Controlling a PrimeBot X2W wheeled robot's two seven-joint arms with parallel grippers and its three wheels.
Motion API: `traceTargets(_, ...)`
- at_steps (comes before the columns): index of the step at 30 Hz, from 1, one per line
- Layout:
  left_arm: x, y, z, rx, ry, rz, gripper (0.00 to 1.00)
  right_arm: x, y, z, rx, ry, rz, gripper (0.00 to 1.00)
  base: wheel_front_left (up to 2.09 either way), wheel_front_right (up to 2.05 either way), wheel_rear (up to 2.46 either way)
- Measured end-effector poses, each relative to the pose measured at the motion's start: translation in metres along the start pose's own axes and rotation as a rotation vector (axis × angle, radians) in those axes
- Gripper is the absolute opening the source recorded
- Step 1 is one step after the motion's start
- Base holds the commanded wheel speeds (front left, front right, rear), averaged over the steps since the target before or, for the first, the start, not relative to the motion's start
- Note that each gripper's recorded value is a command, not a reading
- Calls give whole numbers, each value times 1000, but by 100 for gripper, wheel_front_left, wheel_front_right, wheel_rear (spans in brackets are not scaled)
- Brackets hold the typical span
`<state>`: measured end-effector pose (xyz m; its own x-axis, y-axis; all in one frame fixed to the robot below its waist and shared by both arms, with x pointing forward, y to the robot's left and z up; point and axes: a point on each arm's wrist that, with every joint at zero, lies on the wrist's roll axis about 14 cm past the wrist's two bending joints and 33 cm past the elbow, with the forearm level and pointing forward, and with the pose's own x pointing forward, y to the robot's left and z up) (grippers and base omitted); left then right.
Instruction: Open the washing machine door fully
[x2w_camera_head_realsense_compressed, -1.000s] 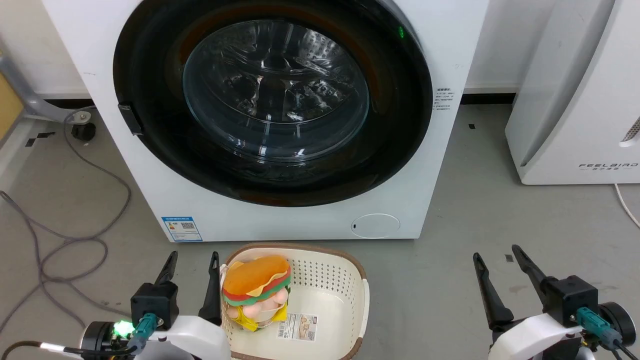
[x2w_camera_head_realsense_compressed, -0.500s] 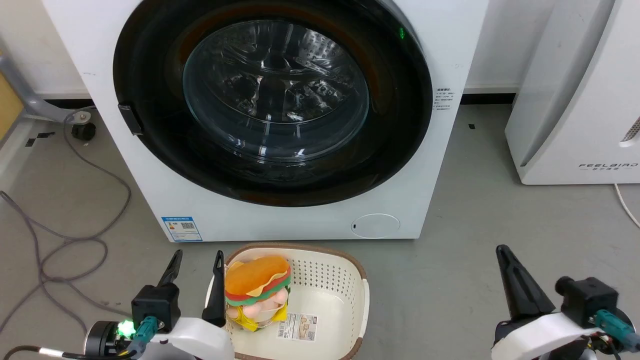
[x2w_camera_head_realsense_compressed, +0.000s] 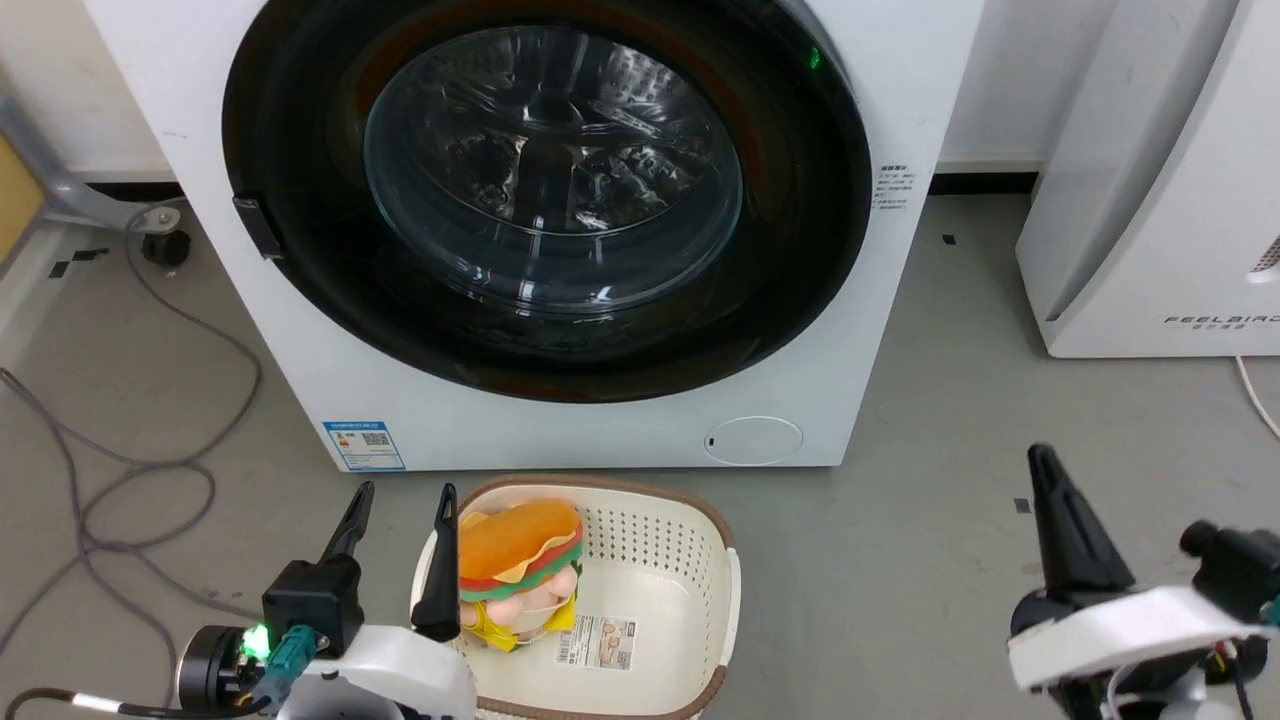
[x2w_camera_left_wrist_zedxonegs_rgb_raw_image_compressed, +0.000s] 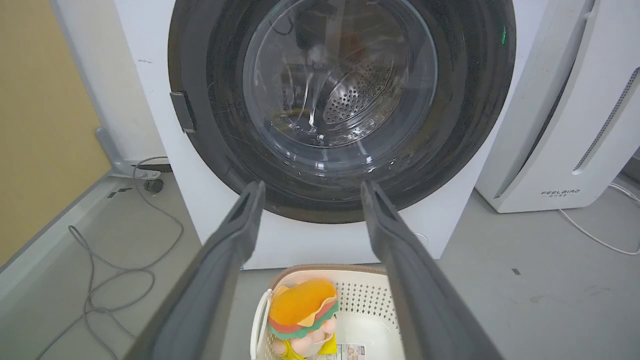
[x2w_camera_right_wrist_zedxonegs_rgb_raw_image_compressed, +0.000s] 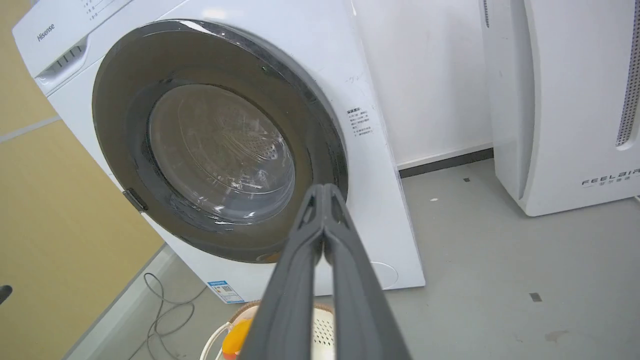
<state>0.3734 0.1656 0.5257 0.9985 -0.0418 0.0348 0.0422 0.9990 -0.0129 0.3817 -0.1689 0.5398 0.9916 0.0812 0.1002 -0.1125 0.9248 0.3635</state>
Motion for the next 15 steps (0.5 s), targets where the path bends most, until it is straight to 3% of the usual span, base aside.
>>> traceTargets(15,20,-5,4,-15,-35,-27,100,64,-17,40,311,-116,-22,0,0,0,0)
